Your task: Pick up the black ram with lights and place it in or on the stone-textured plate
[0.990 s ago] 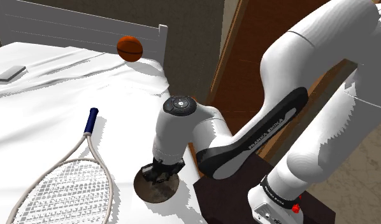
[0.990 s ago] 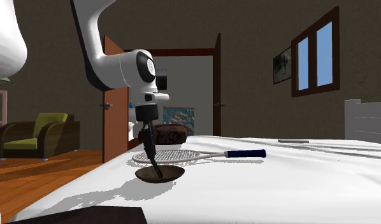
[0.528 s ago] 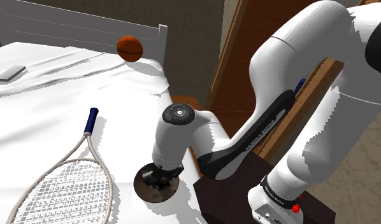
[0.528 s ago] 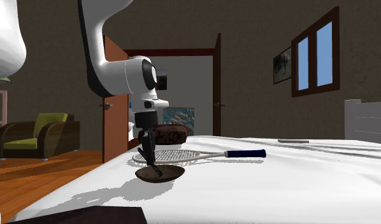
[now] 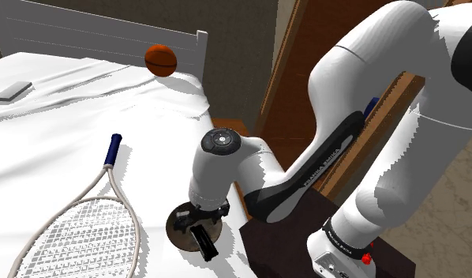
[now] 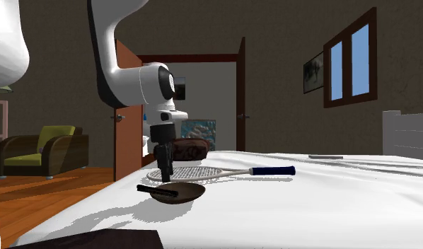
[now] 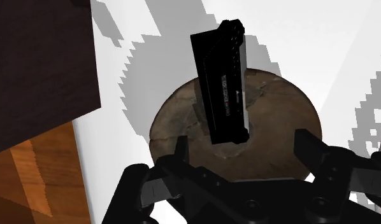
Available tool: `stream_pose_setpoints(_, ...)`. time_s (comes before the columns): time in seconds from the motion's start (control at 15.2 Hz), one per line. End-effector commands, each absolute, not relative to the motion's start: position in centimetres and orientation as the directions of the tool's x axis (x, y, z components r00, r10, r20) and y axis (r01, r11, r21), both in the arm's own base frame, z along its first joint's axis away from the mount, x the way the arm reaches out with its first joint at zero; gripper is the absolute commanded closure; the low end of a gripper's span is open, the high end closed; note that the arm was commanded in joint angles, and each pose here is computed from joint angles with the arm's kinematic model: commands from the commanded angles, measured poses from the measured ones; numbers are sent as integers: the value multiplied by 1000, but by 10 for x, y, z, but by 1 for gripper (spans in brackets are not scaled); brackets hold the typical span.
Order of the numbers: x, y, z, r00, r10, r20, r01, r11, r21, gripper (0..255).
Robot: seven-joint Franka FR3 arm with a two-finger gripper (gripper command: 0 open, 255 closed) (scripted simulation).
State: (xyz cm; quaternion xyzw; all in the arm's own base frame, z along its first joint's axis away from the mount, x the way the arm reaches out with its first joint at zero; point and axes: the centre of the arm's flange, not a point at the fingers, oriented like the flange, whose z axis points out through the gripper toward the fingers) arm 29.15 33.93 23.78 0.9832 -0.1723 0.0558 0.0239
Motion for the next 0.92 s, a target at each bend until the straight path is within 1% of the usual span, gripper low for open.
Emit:
stream_pose_setpoints(0.0,292,339,238,934,-336,118,-342,-939,28,0)
stream_pose_setpoints(0.07,291,339,237,934,-336,118,-342,-939,28,0)
stream_pose_setpoints(0.33,286,342,287,934,-336,118,-342,-939,28,0)
stream_pose_setpoints(0.86,286,342,287,934,-336,118,-342,-939,28,0)
